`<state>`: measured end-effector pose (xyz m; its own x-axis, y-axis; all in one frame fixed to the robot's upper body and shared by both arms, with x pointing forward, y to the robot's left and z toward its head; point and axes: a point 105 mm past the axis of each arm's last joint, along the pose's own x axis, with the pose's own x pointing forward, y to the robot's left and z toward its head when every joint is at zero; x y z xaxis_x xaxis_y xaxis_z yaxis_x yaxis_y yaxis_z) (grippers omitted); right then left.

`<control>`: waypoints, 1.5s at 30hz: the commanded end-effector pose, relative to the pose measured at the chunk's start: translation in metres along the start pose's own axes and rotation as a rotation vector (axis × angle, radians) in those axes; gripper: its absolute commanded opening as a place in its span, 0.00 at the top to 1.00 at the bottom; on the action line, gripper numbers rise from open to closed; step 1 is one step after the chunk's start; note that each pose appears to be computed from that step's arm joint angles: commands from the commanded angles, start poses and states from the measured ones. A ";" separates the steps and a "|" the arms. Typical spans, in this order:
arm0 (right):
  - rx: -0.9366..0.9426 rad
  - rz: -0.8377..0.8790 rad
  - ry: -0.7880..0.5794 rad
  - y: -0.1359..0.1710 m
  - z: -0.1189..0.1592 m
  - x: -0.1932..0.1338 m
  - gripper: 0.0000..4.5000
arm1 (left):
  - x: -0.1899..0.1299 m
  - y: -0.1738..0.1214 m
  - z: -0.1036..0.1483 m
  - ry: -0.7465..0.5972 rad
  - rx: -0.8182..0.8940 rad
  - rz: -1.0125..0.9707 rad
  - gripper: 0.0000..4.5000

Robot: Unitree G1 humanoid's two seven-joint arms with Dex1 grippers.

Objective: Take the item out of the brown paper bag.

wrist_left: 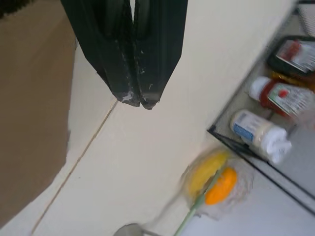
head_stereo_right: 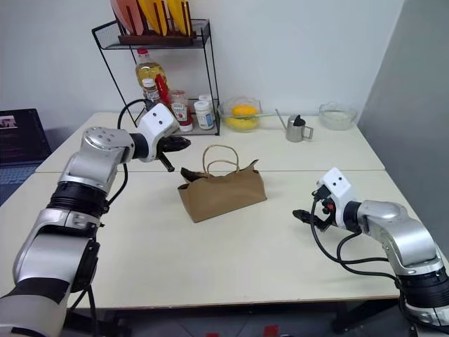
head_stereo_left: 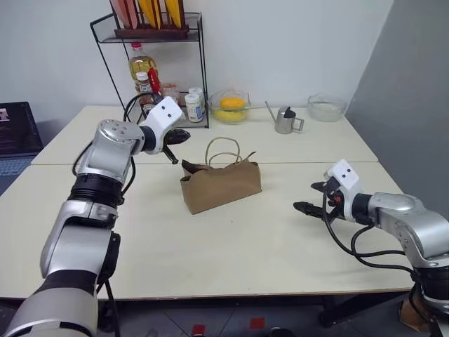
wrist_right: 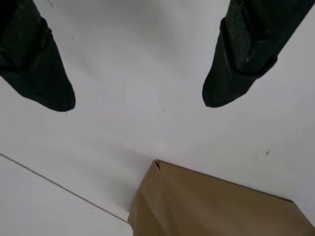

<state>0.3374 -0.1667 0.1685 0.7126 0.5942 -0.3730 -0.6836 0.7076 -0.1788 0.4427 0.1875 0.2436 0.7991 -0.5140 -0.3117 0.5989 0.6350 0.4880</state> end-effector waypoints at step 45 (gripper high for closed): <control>0.150 0.064 0.022 0.019 -0.026 -0.031 0.00 | -0.051 -0.190 0.015 -0.253 0.382 -0.771 0.73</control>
<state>0.3015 -0.1840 0.1400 0.6619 0.6069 -0.4399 -0.6801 0.7330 -0.0121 0.2934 0.0876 0.1732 0.1465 -0.8586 -0.4913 0.9074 -0.0812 0.4125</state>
